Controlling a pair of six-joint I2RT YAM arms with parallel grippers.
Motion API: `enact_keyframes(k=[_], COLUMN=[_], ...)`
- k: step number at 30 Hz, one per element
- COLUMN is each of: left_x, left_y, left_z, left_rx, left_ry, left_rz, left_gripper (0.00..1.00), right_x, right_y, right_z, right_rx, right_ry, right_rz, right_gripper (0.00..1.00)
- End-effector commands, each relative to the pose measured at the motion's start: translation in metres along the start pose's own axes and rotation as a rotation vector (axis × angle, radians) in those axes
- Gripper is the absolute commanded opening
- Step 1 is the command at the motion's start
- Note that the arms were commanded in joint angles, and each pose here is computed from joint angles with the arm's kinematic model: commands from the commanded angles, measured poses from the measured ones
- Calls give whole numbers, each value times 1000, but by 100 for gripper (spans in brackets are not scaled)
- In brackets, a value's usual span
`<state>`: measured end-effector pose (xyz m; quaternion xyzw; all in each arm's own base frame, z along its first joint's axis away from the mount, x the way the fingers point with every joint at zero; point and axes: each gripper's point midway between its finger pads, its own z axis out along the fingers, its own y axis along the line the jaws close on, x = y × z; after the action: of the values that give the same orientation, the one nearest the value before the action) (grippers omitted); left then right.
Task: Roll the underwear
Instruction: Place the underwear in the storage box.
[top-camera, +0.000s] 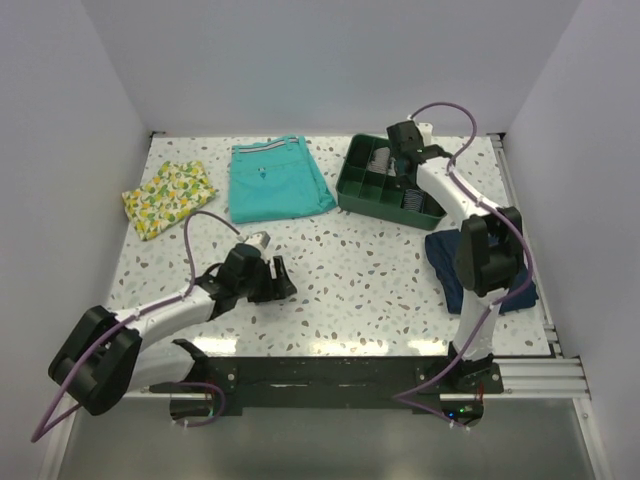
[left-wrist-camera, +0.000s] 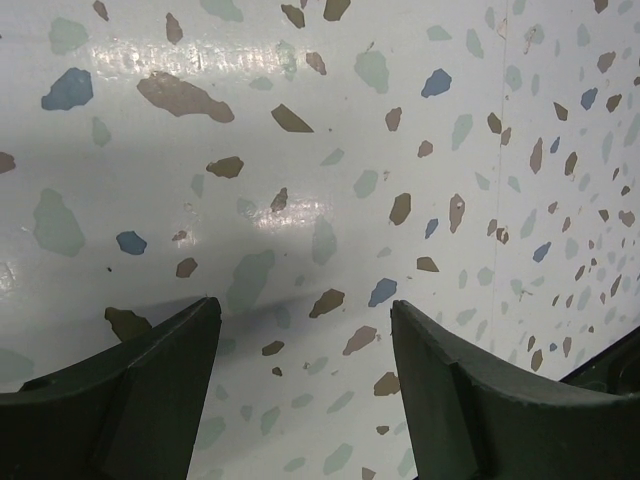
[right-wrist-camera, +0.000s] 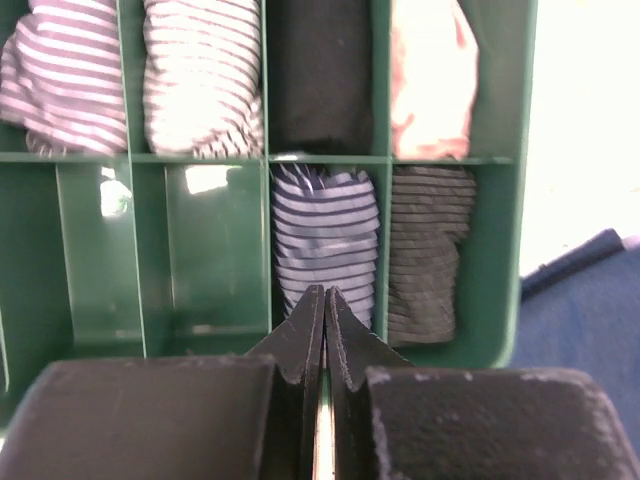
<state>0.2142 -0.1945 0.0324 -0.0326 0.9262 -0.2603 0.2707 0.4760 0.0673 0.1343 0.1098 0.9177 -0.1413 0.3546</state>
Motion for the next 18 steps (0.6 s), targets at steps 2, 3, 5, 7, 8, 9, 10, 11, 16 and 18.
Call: enact_keyframes(k=[2, 3, 5, 7, 8, 9, 10, 11, 16, 18], left_x=[-6, -7, -14, -21, -24, -27, -30, -34, -43, -44], left_y=[5, 3, -3, -9, -13, -16, -18, -22, -28, -29], left_z=[-8, -9, -14, -18, -21, -23, -26, -30, -38, -38], left_rx=[-23, -16, 9, 26, 40, 48, 54, 65, 76, 74], left_ry=[-30, -37, -57, -79, -93, -100, -109, -124, -152, -155], left_rz=[11, 17, 29, 40, 50, 55, 60, 71, 83, 82], left_gripper=[74, 74, 74, 74, 74, 74, 74, 74, 74, 74], right_x=[-11, -11, -12, -10, -9, -9, -6, -6, -9, -19], right_y=[6, 7, 3, -1, -2, -2, -4, -4, 5, 5], right_z=[24, 28, 35, 47, 51, 55, 61, 62, 55, 42], right_rx=[-4, -3, 8, 11, 4, -2, 0, -5, -86, -126], right_ry=[-6, -9, -10, 7, 16, 24, 37, 39, 16, -27], right_rz=[47, 48, 52, 67, 74, 79, 78, 77, 71, 90], right_gripper=[0, 0, 0, 0, 0, 0, 0, 0, 0, 0])
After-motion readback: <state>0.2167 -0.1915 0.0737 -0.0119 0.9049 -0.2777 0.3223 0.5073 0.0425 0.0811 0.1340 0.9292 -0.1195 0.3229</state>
